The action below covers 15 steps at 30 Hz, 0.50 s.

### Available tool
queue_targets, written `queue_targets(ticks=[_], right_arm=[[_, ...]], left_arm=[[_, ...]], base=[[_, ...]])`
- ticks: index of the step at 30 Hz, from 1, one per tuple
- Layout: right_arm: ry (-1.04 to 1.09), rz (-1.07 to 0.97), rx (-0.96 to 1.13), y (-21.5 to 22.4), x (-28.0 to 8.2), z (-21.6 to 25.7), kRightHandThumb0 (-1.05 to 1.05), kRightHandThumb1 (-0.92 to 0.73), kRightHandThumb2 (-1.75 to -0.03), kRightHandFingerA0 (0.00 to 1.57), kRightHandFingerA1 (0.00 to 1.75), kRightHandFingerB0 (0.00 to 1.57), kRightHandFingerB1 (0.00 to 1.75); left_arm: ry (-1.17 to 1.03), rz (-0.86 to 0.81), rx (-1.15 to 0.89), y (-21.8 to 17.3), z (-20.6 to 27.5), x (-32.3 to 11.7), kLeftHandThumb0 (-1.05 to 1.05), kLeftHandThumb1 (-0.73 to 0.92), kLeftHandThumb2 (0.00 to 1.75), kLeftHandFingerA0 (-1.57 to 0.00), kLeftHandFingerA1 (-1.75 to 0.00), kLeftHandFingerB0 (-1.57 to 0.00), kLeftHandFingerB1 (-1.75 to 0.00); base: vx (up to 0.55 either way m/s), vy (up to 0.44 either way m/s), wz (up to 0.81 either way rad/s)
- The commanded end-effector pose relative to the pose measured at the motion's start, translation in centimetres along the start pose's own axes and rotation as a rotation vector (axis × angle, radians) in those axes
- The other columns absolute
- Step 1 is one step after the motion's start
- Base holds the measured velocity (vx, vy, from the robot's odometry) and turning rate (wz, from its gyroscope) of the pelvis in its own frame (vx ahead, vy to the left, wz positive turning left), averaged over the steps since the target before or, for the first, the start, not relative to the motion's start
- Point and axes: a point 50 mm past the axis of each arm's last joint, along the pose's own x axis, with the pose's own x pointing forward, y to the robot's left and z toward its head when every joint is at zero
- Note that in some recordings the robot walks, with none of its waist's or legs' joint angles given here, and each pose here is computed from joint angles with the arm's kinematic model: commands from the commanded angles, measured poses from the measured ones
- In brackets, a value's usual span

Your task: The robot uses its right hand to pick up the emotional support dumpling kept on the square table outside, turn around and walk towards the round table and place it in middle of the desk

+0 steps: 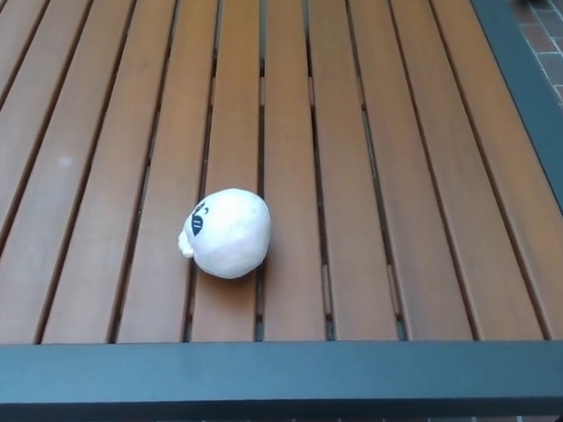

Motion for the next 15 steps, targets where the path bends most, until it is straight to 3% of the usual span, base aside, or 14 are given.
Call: queue_targets(ticks=[1,3,4,7,8,9,13,15], right_arm=[[-0.252,-0.012,0.084,-1.5,5.2,9.3,-0.93,-0.57,-0.92,0.00,0.07,0.15,0.15],[-0.353,0.031,0.041,-1.2,6.7,13.2,-0.93,-0.57,-0.92,0.00,0.07,0.15,0.15],[-0.430,0.082,0.026,-0.7,7.6,16.3,-1.00,-0.62,-0.97,0.00,0.09,0.11,0.00],[-0.534,0.179,0.036,0.5,8.3,20.9,-0.94,-0.58,-0.96,0.00,0.15,0.01,0.03],[-0.607,0.272,0.069,2.6,8.8,23.8,-1.01,-0.60,-0.97,0.00,0.07,0.00,0.00],[-0.635,0.311,0.066,3.4,8.8,24.9,-1.01,-0.61,-1.00,0.00,0.10,0.00,0.00],[-0.650,0.350,0.055,4.3,8.7,26.0,-1.01,-0.61,-1.00,0.00,0.10,0.00,0.00],[-0.740,0.548,-0.041,9.4,8.2,29.7,-1.05,-0.63,-1.03,0.00,0.07,0.00,0.01]], left_arm=[[-0.106,0.046,-0.046,1.6,1.7,0.2,-0.09,0.43,1.06,-1.00,-1.09,-0.91,-0.85],[-0.102,0.044,-0.024,1.6,1.3,0.0,-0.09,0.43,1.06,-1.00,-1.09,-0.91,-0.85],[-0.098,0.040,-0.026,1.5,1.2,0.0,-0.09,0.43,1.04,-1.00,-1.09,-0.91,-0.84],[-0.094,0.035,-0.041,1.2,1.2,0.0,-0.10,0.46,0.97,-0.99,-1.14,-0.92,-0.80],[-0.092,0.025,-0.037,1.1,1.0,0.0,-0.10,0.46,0.97,-0.98,-1.16,-0.89,-0.79],[-0.094,0.020,-0.036,1.0,1.0,0.0,-0.12,0.42,1.01,-1.04,-1.10,-0.89,-0.86],[-0.098,0.015,-0.037,0.9,0.9,-0.1,-0.12,0.42,1.01,-1.04,-1.10,-0.89,-0.86],[-0.095,0.015,-0.053,0.7,1.0,0.0,-0.10,0.44,1.01,-1.05,-1.10,-0.90,-0.87]], base=[[0.00,0.000,0.00],[0.00,0.000,0.00],[0.00,0.000,0.00],[0.00,0.000,0.00],[0.00,0.000,0.00],[0.00,0.000,0.00],[0.00,0.000,0.00],[-0.01,-0.001,0.04]])
